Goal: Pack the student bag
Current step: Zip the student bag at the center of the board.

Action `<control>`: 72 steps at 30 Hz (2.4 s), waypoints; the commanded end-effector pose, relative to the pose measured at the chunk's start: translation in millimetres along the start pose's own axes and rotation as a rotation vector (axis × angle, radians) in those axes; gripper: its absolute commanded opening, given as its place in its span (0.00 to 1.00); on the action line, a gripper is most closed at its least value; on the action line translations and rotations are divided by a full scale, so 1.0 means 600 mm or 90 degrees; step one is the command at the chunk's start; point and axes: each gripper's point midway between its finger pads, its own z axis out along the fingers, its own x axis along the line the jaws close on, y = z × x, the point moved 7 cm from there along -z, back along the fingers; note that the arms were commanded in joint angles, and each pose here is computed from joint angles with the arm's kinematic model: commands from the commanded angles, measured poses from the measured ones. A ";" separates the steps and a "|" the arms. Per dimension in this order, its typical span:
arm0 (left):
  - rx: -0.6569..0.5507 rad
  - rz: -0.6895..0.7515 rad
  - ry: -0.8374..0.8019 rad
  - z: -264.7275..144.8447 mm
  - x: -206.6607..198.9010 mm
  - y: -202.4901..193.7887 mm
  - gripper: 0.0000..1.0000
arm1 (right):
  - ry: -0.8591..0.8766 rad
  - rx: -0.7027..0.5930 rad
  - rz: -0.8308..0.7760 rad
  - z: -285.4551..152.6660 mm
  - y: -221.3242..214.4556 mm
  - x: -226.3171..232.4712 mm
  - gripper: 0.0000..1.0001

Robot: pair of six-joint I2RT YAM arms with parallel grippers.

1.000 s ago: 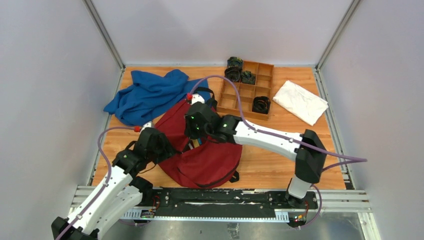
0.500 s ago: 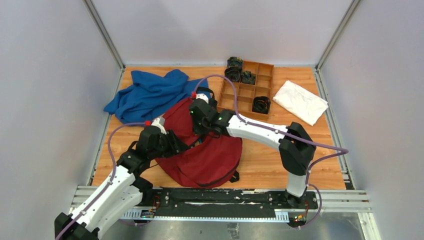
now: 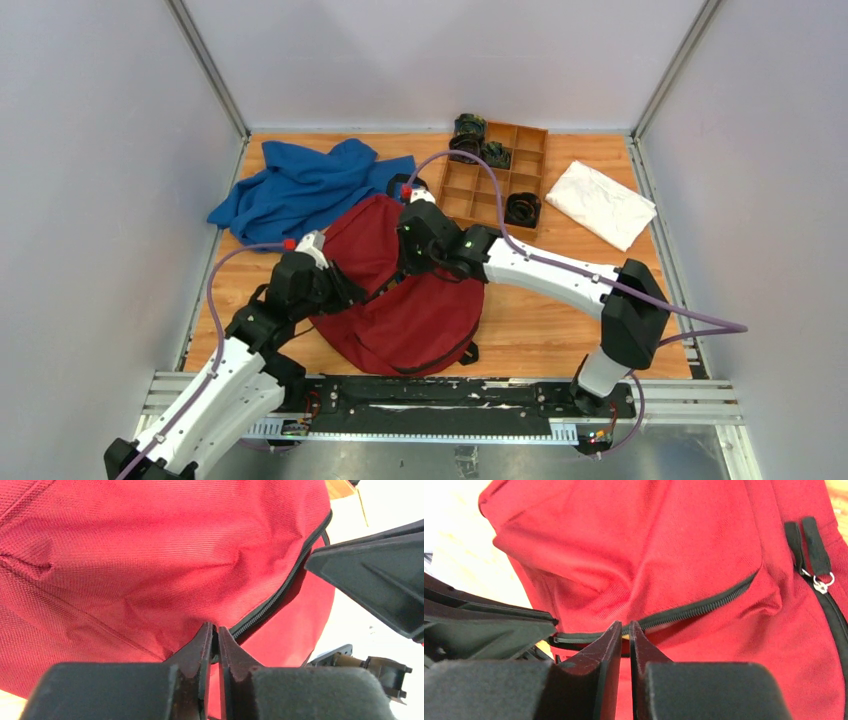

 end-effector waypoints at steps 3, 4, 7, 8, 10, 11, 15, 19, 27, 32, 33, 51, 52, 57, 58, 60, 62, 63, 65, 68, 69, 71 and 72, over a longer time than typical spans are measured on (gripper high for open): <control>0.007 0.021 -0.062 -0.002 -0.019 0.003 0.00 | -0.002 -0.002 0.010 -0.018 -0.004 -0.007 0.16; 0.011 0.021 -0.066 -0.001 -0.020 0.002 0.00 | 0.002 -0.004 0.012 -0.018 -0.002 -0.004 0.16; 0.004 0.032 -0.078 -0.005 -0.027 0.008 0.00 | 0.022 0.002 0.012 -0.019 0.000 0.004 0.17; 0.000 0.040 -0.082 -0.008 -0.029 0.011 0.00 | 0.033 0.008 0.004 -0.020 -0.002 0.008 0.17; -0.006 0.055 -0.096 -0.015 -0.035 0.014 0.00 | 0.056 0.015 -0.014 -0.027 -0.006 0.018 0.18; -0.008 0.063 -0.107 -0.017 -0.038 0.015 0.00 | 0.066 0.011 -0.027 -0.031 -0.007 0.023 0.19; -0.006 0.079 -0.152 -0.020 -0.048 0.013 0.00 | 0.137 0.005 -0.047 -0.050 -0.015 0.037 0.26; -0.008 0.083 -0.197 -0.015 -0.067 0.021 0.00 | 0.131 0.003 -0.030 -0.061 -0.022 0.028 0.29; 0.002 0.141 -0.238 -0.003 -0.101 0.049 0.00 | 0.107 -0.007 0.002 -0.078 -0.034 -0.004 0.31; 0.028 0.163 -0.270 0.001 -0.109 0.045 0.00 | 0.096 -0.027 0.005 -0.094 -0.031 -0.015 0.32; 0.033 0.166 -0.275 0.001 -0.109 0.044 0.00 | 0.096 -0.026 0.008 -0.095 -0.032 -0.016 0.32; 0.033 0.168 -0.242 -0.008 -0.096 0.038 0.30 | 0.137 0.038 0.040 -0.071 -0.057 -0.002 0.33; 0.033 0.168 -0.242 -0.009 -0.097 0.039 0.29 | 0.140 0.038 0.040 -0.071 -0.057 -0.001 0.33; 0.023 0.168 -0.228 -0.014 -0.098 0.045 0.28 | 0.155 0.044 0.038 -0.070 -0.056 0.007 0.33; 0.021 0.169 -0.215 -0.018 -0.097 0.047 0.29 | 0.158 0.044 0.035 -0.070 -0.056 0.011 0.33; 0.007 0.172 -0.187 -0.027 -0.095 0.055 0.30 | 0.164 0.044 0.024 -0.071 -0.055 0.019 0.33; -0.012 0.169 -0.142 -0.038 -0.089 0.064 0.31 | 0.169 0.044 0.003 -0.071 -0.055 0.032 0.33; -0.020 0.165 -0.116 -0.044 -0.085 0.068 0.32 | 0.172 0.047 -0.007 -0.070 -0.055 0.038 0.34; -0.035 0.146 -0.043 -0.053 -0.068 0.073 0.33 | 0.177 0.055 -0.014 -0.062 -0.054 0.048 0.35; -0.036 0.106 0.069 -0.064 -0.036 0.069 0.34 | 0.191 0.064 -0.003 -0.051 -0.051 0.061 0.40; -0.034 0.088 0.094 -0.066 -0.028 0.066 0.34 | 0.197 0.066 0.002 -0.049 -0.049 0.065 0.41; -0.016 0.057 0.135 -0.067 -0.011 0.052 0.39 | 0.196 0.069 0.023 -0.043 -0.045 0.071 0.41; -0.001 0.044 0.139 -0.066 -0.007 0.044 0.42 | 0.190 0.074 0.035 -0.037 -0.046 0.072 0.41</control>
